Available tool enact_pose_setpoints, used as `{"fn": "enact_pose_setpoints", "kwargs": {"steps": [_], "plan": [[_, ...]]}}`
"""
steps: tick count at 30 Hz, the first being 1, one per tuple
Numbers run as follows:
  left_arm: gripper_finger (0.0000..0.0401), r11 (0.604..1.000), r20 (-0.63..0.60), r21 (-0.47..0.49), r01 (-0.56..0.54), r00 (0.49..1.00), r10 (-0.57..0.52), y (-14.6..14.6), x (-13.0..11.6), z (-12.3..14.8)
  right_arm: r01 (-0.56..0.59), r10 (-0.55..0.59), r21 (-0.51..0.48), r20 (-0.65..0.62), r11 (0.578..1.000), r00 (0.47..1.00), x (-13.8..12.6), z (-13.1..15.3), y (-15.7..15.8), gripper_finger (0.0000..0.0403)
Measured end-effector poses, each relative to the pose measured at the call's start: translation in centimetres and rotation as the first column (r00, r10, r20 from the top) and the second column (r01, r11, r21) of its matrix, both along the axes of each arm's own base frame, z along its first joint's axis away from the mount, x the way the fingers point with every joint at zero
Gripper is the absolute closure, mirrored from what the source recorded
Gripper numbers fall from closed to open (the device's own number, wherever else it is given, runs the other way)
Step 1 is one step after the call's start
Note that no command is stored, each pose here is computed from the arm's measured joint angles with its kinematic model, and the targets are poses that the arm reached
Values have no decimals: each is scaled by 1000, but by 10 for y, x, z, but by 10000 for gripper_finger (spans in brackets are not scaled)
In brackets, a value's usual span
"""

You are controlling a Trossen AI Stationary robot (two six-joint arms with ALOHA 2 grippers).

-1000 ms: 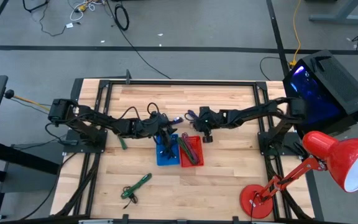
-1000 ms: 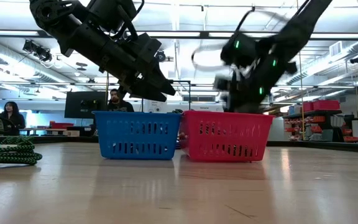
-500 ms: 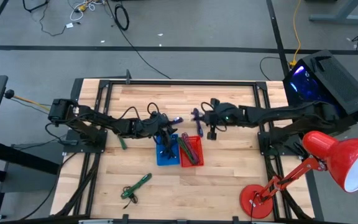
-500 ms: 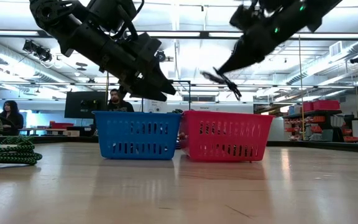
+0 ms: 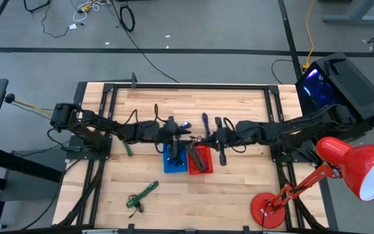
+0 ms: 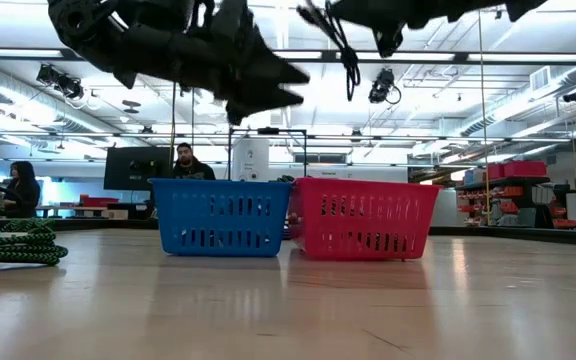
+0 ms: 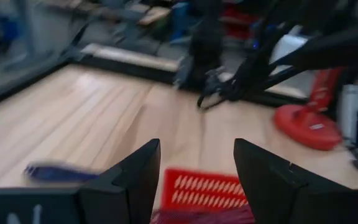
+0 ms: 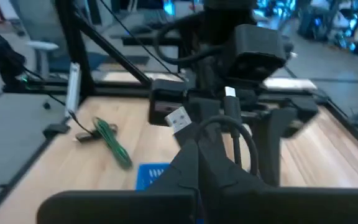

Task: Pick & Place USB Port
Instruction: Put the black USB cable into the blue basket

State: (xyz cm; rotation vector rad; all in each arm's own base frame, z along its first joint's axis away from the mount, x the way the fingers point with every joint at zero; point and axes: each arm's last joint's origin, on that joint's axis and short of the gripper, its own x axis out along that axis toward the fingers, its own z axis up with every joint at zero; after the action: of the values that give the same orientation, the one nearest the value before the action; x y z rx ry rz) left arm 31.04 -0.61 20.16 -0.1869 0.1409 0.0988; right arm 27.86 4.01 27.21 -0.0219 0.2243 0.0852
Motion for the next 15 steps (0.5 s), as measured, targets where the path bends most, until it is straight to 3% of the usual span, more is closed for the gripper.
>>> {"fn": "enact_pose_setpoints", "kwargs": {"steps": [7,15], "plan": [[191,987,144,66,147,977,-155,-7,1,14,29,-29,7,126,1000,992,2,12,1,403],[191,976,286,170,135,941,-180,-9,0,29,19,-26,32,222,999,975,7,18,2,403]]}}
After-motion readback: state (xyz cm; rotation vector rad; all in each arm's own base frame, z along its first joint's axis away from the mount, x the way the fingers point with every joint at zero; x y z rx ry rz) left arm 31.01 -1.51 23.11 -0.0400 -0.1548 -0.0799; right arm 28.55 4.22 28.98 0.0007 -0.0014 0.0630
